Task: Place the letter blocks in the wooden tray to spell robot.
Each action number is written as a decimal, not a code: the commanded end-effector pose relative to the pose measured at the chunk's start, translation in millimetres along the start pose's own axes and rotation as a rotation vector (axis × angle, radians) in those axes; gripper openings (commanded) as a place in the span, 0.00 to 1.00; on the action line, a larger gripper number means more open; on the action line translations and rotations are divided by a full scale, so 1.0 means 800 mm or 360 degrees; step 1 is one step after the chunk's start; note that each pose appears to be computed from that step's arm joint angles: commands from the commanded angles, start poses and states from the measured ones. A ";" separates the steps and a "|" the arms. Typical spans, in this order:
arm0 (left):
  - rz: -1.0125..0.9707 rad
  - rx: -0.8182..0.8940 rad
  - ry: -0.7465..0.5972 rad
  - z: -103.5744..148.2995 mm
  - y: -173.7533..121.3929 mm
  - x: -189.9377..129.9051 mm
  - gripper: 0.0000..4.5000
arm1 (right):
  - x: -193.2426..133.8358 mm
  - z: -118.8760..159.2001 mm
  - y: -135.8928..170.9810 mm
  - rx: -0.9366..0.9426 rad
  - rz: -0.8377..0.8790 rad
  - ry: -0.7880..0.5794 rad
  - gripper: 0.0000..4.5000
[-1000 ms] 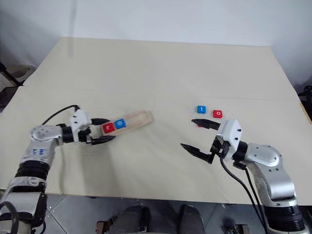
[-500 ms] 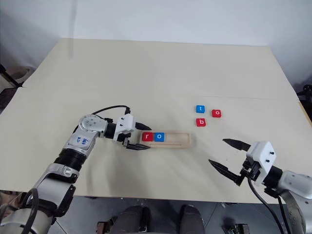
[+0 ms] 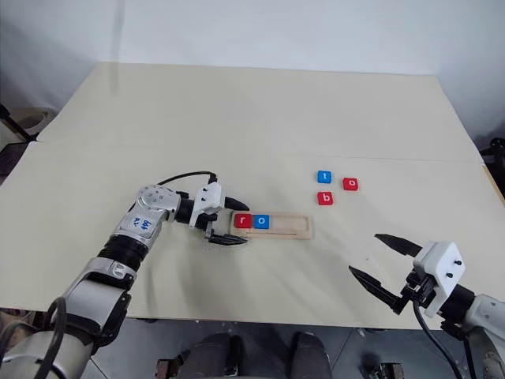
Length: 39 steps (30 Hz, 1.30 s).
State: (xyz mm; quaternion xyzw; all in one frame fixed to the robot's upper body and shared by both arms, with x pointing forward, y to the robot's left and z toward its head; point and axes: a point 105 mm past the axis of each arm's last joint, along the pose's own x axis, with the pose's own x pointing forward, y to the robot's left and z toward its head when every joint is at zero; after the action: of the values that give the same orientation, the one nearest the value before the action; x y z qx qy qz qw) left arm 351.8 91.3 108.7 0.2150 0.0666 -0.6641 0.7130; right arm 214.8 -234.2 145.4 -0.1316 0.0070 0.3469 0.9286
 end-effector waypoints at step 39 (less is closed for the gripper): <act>0.0766 -0.0021 -0.0554 0.050 -0.042 -0.152 1.00 | 0.125 0.040 -0.079 0.0284 -0.0350 0.0051 1.00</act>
State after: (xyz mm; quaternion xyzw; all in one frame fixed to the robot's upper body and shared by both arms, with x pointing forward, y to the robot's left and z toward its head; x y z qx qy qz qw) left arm 299.3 188.1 174.3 0.0962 -0.0873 -0.5008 0.8558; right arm 330.0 -208.2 162.3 -0.0513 0.0679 0.2455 0.9657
